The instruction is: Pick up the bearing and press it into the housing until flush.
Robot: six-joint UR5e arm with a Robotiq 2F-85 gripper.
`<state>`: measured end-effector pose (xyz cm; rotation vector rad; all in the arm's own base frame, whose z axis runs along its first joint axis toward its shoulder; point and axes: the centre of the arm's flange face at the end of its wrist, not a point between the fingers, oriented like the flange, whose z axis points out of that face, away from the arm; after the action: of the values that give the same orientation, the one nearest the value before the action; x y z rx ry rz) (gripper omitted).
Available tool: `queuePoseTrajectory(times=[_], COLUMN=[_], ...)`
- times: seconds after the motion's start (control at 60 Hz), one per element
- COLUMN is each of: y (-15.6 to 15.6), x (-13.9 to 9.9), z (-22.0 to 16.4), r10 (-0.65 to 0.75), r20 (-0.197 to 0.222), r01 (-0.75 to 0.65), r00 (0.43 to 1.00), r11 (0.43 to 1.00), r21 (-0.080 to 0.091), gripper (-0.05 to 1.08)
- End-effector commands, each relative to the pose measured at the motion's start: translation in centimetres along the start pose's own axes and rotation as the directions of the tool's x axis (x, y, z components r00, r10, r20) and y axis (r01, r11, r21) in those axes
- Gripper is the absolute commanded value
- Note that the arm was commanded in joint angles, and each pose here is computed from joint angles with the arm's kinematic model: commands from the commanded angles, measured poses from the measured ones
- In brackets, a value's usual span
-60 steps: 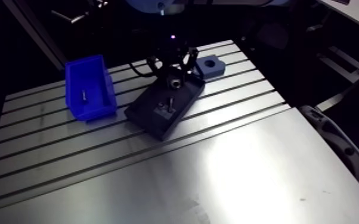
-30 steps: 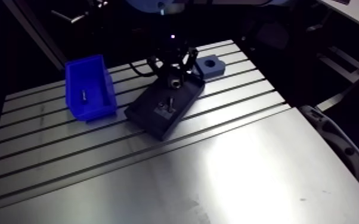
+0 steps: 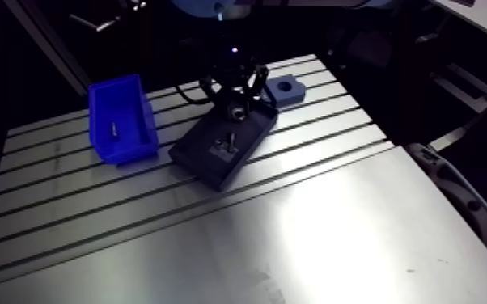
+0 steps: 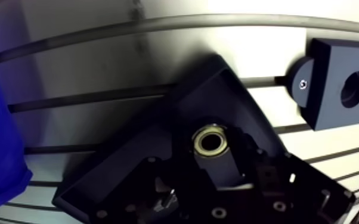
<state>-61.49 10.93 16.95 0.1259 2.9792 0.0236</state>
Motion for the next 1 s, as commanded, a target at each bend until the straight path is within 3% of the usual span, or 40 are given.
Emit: queuePoseTrajectory(times=[0.017, 0.383, 0.55, 1.0], y=[-0.1, -0.4, 0.0, 3.3], x=[-0.1, -1.5, -2.2, -0.4], z=[-0.5, -4.6, -6.9, -10.5], r10=[-0.001, -0.004, -0.01, -0.02], r20=[-0.006, -0.027, -0.045, -0.081], r01=[0.001, 0.004, 0.009, 0.017], r00=[1.0, 1.0, 0.999, 0.996], r11=[1.0, 1.0, 1.0, 0.999], r21=[0.0, -0.008, -0.024, -0.041], gripper=[0.61, 0.62, 0.63, 0.65])
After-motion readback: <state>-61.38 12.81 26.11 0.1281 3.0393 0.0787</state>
